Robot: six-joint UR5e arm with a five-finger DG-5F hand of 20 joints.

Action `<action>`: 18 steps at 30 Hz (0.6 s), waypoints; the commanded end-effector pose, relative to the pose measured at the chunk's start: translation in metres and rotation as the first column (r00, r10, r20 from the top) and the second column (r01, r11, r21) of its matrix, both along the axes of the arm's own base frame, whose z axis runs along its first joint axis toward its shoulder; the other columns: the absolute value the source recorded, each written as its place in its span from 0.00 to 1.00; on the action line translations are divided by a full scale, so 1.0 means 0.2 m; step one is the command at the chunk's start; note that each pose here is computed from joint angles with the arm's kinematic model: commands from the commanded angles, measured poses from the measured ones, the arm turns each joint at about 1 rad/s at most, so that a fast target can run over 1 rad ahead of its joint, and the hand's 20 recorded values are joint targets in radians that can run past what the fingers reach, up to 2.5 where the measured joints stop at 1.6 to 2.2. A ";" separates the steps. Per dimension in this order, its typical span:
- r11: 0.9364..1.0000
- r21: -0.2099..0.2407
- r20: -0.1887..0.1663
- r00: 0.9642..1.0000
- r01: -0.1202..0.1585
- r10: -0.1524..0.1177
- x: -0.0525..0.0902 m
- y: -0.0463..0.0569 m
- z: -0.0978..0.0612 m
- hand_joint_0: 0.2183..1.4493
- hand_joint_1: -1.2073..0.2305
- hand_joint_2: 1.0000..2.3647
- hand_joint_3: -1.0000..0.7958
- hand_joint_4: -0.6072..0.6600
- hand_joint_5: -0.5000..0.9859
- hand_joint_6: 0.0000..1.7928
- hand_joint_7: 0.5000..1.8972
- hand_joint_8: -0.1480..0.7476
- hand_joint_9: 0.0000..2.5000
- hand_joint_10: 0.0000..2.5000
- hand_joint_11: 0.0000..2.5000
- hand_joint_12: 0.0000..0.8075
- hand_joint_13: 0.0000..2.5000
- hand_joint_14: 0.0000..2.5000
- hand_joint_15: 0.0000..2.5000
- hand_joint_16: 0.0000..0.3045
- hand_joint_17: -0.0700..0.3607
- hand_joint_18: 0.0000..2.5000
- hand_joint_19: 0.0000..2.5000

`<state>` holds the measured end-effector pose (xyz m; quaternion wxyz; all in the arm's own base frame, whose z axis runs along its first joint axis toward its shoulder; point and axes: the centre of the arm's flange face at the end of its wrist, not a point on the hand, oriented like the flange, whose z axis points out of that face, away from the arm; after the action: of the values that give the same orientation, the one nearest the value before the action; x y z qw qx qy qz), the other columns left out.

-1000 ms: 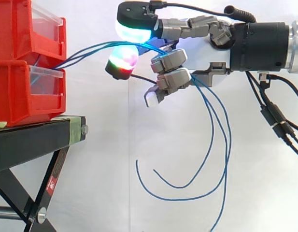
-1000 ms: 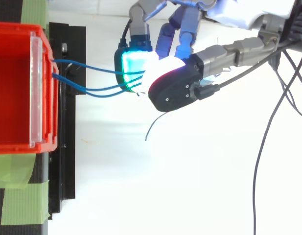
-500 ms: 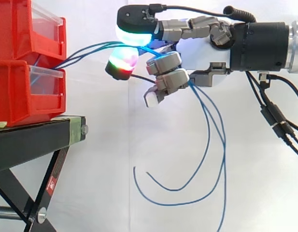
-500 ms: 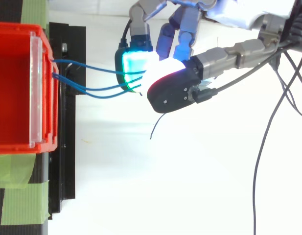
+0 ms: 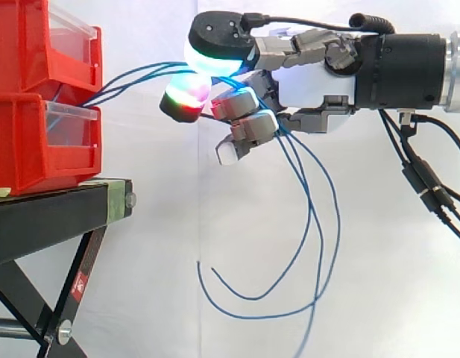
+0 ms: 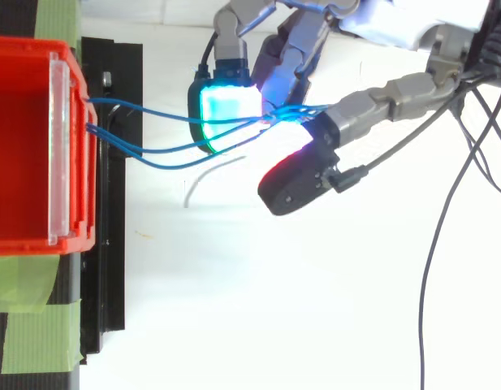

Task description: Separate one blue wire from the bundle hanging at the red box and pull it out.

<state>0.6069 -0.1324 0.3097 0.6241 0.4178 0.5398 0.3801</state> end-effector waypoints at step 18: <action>1.000 0.001 -0.003 1.000 -0.001 0.001 0.00 0.00 0.00 0.31 0.40 0.01 0.33 0.61 0.24 0.50 0.35 0.55 0.61 0.01 0.65 0.55 0.62 0.01 0.52 0.16 0.42 0.40 0.24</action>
<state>0.6068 -0.1319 0.3093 0.6229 0.4185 0.5406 0.3802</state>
